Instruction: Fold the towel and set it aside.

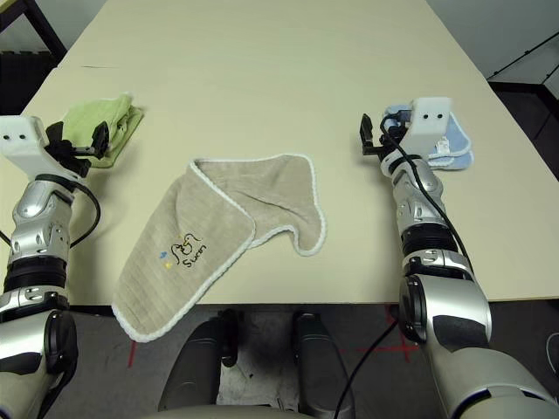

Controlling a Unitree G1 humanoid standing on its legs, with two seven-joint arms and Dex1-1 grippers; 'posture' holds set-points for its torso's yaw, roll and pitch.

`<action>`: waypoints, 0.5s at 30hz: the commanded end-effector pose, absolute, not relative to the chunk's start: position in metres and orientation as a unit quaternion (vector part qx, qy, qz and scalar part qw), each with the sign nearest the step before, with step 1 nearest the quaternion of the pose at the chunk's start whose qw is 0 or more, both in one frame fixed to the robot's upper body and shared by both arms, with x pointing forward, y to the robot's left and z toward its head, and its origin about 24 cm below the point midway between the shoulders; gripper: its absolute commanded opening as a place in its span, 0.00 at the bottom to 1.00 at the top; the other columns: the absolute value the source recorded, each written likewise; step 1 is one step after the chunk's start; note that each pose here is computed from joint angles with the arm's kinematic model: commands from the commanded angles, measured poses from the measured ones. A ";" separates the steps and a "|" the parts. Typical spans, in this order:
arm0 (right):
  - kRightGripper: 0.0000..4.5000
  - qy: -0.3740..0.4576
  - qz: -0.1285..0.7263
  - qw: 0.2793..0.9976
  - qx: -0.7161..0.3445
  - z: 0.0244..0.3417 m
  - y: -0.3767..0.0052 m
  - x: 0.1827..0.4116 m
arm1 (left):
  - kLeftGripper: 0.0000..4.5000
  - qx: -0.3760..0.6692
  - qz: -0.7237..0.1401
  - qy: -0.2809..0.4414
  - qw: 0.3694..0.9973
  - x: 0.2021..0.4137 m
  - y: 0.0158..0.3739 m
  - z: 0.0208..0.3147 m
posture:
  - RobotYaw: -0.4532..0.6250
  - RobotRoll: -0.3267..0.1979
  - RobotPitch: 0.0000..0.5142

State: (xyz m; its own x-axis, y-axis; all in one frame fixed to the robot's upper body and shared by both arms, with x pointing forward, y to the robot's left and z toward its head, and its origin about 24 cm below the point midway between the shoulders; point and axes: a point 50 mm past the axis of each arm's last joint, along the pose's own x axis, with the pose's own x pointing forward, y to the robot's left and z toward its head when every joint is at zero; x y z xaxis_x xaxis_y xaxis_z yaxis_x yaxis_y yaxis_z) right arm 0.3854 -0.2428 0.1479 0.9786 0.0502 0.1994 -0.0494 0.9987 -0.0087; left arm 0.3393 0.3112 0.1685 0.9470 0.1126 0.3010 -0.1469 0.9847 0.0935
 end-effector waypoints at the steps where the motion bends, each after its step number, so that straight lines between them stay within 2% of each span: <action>1: 1.00 -0.103 0.022 0.994 0.002 0.150 -0.246 0.386 | 0.99 0.063 0.073 -0.140 0.986 0.339 0.314 0.163 | 0.38 0.62 0.34; 15: 1.00 -0.105 0.049 0.993 -0.004 0.151 -0.243 0.385 | 0.99 0.065 0.051 -0.138 0.987 0.339 0.318 0.164 | 0.37 0.62 0.34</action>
